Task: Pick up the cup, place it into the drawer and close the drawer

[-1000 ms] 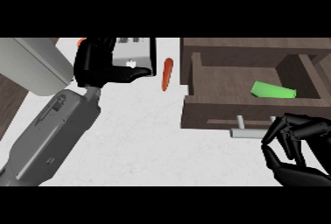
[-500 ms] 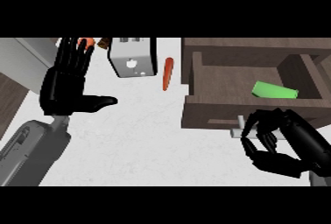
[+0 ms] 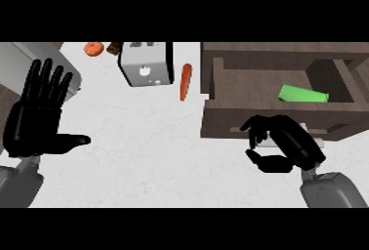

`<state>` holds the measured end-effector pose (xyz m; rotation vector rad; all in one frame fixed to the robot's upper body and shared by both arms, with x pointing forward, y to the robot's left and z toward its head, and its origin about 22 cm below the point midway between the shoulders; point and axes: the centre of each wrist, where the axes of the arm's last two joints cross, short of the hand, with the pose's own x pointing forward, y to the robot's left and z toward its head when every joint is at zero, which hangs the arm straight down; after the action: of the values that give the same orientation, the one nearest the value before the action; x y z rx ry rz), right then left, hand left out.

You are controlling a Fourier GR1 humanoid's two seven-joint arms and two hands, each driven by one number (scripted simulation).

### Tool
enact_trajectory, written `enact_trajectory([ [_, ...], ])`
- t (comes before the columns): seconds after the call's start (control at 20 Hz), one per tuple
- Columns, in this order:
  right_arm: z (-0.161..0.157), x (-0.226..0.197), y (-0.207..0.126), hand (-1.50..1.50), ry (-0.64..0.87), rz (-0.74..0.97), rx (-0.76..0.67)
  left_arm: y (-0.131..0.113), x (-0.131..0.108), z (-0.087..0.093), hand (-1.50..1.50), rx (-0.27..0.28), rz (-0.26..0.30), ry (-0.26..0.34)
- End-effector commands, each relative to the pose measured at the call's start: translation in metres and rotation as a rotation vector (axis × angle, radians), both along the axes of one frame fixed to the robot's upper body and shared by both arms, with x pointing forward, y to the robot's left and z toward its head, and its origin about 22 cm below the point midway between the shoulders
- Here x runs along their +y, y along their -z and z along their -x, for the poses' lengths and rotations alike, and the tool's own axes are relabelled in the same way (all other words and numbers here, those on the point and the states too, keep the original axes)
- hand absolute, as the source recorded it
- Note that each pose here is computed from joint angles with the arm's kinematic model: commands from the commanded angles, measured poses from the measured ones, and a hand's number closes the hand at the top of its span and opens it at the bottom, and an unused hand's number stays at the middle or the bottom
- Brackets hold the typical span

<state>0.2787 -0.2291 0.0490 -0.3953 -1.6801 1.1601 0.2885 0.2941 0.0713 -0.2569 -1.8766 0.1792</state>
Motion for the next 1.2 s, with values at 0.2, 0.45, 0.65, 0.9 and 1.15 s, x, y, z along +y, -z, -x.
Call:
enact_trajectory([
  [0.2,-0.037,0.028,0.041,-1.50,-0.010,0.153,0.039,0.006,0.030,0.013,-1.50,-0.004,-0.003,-0.024],
  [0.45,-0.069,0.003,0.066,-1.50,0.010,0.130,0.070,0.029,0.041,0.015,-1.50,-0.001,0.027,-0.004],
  [0.65,-0.100,0.021,0.058,-1.50,0.022,0.132,0.101,0.030,0.034,0.025,-1.50,0.011,0.011,0.002],
  [0.9,-0.121,0.005,0.059,-1.50,0.028,0.066,0.134,0.031,0.050,0.020,-1.50,-0.021,0.016,0.009],
  [1.15,-0.138,-0.021,0.042,-1.50,0.035,0.086,0.161,0.018,0.055,0.022,-1.50,-0.010,0.024,0.036],
])
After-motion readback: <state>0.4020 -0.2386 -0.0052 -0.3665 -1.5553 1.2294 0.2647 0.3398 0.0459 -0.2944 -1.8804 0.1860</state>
